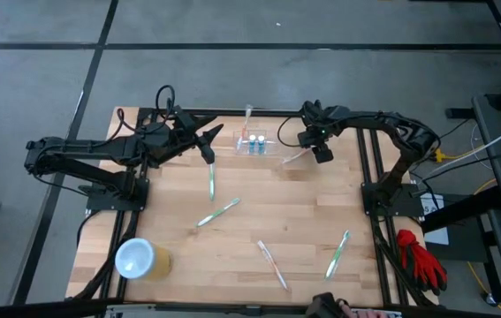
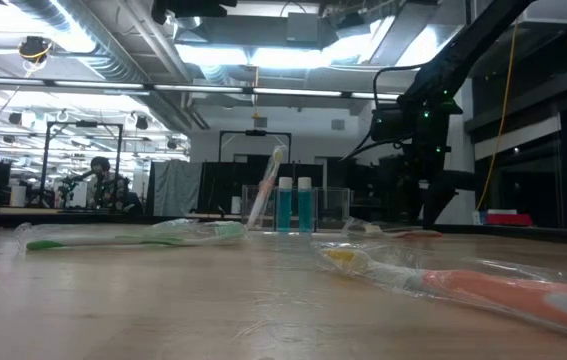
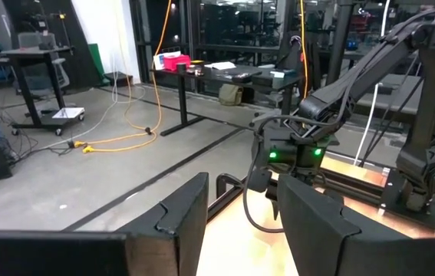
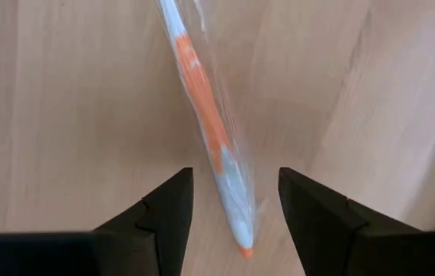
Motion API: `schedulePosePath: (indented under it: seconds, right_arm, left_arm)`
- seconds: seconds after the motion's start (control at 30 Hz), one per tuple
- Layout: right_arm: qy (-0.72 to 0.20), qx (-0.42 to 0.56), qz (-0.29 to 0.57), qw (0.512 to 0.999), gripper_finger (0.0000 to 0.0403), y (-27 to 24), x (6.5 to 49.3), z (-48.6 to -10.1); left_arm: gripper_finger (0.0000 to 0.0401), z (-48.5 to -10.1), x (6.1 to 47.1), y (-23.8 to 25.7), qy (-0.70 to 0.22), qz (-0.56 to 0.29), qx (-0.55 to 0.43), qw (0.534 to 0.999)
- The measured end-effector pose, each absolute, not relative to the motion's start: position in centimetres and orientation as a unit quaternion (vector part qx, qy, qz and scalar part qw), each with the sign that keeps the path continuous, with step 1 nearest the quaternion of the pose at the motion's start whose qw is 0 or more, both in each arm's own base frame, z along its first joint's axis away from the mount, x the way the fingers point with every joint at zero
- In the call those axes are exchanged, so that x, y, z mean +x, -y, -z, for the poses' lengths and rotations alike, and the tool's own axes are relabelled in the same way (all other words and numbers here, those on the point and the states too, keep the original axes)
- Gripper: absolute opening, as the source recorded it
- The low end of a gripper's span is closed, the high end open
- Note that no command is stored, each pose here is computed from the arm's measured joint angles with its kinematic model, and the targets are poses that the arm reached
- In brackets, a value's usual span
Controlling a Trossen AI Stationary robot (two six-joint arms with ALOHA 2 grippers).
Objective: Pick & Place toothbrushing station
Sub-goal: Put the top orange toothbrush into the transparent organizer
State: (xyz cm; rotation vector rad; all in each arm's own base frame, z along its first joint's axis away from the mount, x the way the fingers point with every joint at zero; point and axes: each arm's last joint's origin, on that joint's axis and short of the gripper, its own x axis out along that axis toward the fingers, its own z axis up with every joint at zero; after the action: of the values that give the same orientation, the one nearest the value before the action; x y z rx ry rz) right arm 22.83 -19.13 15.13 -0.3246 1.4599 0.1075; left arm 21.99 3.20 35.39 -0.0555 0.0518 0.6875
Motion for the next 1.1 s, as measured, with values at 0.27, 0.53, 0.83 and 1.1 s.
schedulePosePath:
  seconds: [0.27, 0.53, 0.83, 1.1]
  right_arm:
    - [-0.660, -0.138, -0.046, 0.737, 0.0174, 19.53, 22.50, -15.13]
    - [-0.647, -0.120, -0.059, 0.750, 0.0066, 19.42, 22.49, -15.12]
    - [-0.648, -0.104, -0.067, 0.752, 0.0005, 19.23, 22.35, -15.10]
    - [-0.665, -0.074, -0.084, 0.739, 0.0002, 18.67, 21.84, -15.05]
  left_arm:
    - [0.0152, -35.39, 22.00, -3.14, -0.023, -0.336, -0.034, 0.941]
    - [0.0152, -35.39, 22.00, -3.14, -0.020, -0.336, -0.041, 0.941]
    - [0.0152, -35.39, 21.99, -3.14, -0.018, -0.336, -0.046, 0.940]
    - [0.0152, -35.40, 21.99, -3.14, -0.016, -0.336, -0.053, 0.940]
